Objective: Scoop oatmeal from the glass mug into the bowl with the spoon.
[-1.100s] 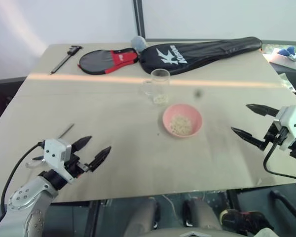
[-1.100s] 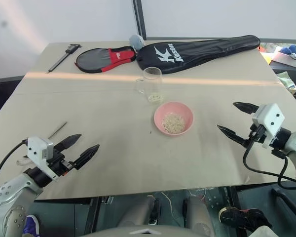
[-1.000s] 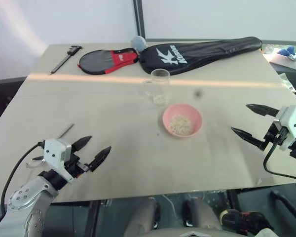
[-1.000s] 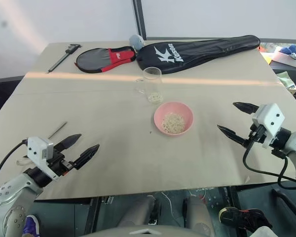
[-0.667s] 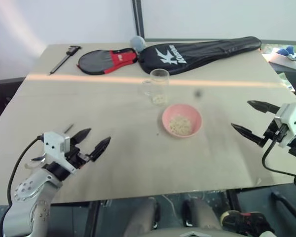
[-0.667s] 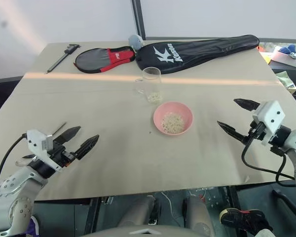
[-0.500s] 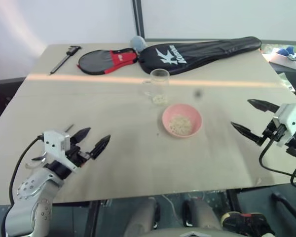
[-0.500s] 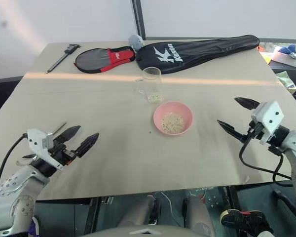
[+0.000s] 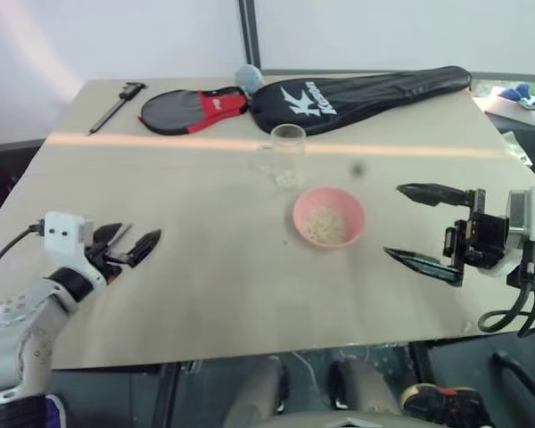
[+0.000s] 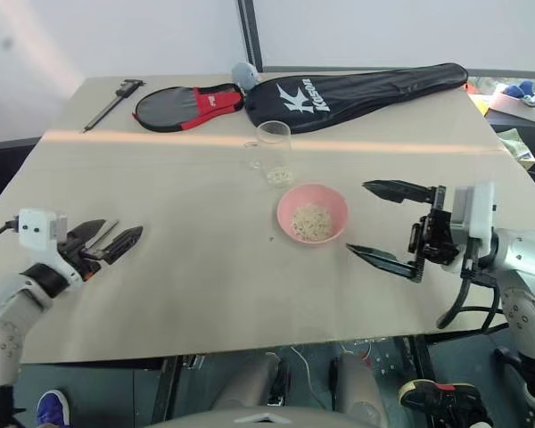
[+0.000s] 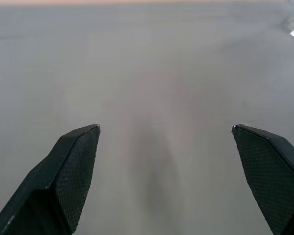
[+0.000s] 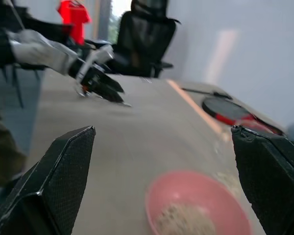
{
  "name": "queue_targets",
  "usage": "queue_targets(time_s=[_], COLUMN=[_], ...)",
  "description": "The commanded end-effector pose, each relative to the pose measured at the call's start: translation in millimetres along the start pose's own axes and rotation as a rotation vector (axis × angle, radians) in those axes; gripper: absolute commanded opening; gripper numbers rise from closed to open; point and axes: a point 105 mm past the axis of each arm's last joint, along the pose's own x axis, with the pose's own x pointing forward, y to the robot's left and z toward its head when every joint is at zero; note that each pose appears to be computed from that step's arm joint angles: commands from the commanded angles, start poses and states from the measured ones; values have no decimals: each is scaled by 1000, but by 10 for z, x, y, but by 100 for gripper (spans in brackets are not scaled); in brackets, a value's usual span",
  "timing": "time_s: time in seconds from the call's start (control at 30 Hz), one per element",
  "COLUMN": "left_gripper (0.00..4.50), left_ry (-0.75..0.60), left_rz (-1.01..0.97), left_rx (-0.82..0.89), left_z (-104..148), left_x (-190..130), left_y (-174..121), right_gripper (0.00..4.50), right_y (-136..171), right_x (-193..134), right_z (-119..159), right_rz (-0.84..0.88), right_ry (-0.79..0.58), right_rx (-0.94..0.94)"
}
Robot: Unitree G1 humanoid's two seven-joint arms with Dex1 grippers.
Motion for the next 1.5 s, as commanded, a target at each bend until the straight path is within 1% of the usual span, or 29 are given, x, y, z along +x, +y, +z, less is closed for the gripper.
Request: queue_targets(time_s=[0.03,0.23,0.43,0.6,0.63,0.67,0.77,0.8,0.83,0.93,0.97,1.0,1.1,1.17,1.23,1.3,1.33,1.37,1.4,1.43,1.5], left_gripper=[448,448,448,448,397,367,232,182,154,19,7,7,7,7,7,7,7,7,7,7,7], left_ry=[8,150,304,384,414,441,492,495,491,470,460,447,353,239,70,-41,-77,-140,-183,-239,-328], left_rz=[-9,-22,-46,-55,-74,-87,-83,-83,-85,-81,-77,-75,-52,-41,-40,-37,-33,-25,-19,-30,-40], left_rx=[67,114,147,145,128,118,110,107,104,108,108,107,95,86,93,105,110,126,136,134,159], left_z=[76,-69,-185,-208,-248,-291,-407,-428,-435,-433,-433,-426,-290,-73,280,522,603,759,864,1014,1243], left_x=[-90,-134,-109,-66,-84,-103,-133,-132,-125,-108,-102,-96,-57,-25,6,18,24,41,47,63,79], left_y=[155,381,479,540,528,526,550,548,542,532,526,517,497,458,359,277,246,204,173,112,31], right_gripper=[450,450,450,450,450,450,450,450,450,450,450,450,450,450,450,450,450,450,450,450,450], right_y=[41,84,130,137,142,149,160,163,164,146,132,113,27,-7,-120,-167,-167,-211,-245,-335,-449], right_x=[26,28,25,31,33,37,41,37,34,35,38,41,49,66,98,130,146,164,172,164,166], right_z=[121,201,160,126,121,117,90,75,63,51,50,50,63,53,64,98,115,139,157,181,190], right_rz=[28,37,38,30,28,26,16,12,9,-6,-12,-21,-68,-87,-170,-203,-201,-236,-264,-340,-400], right_ry=[-43,-74,-53,-41,-41,-40,-30,-25,-21,-21,-23,-24,-31,-11,-4,-9,-11,15,34,70,143], right_rx=[-15,0,4,1,2,3,3,4,5,10,11,13,13,16,-13,-32,-37,-76,-105,-143,-155])
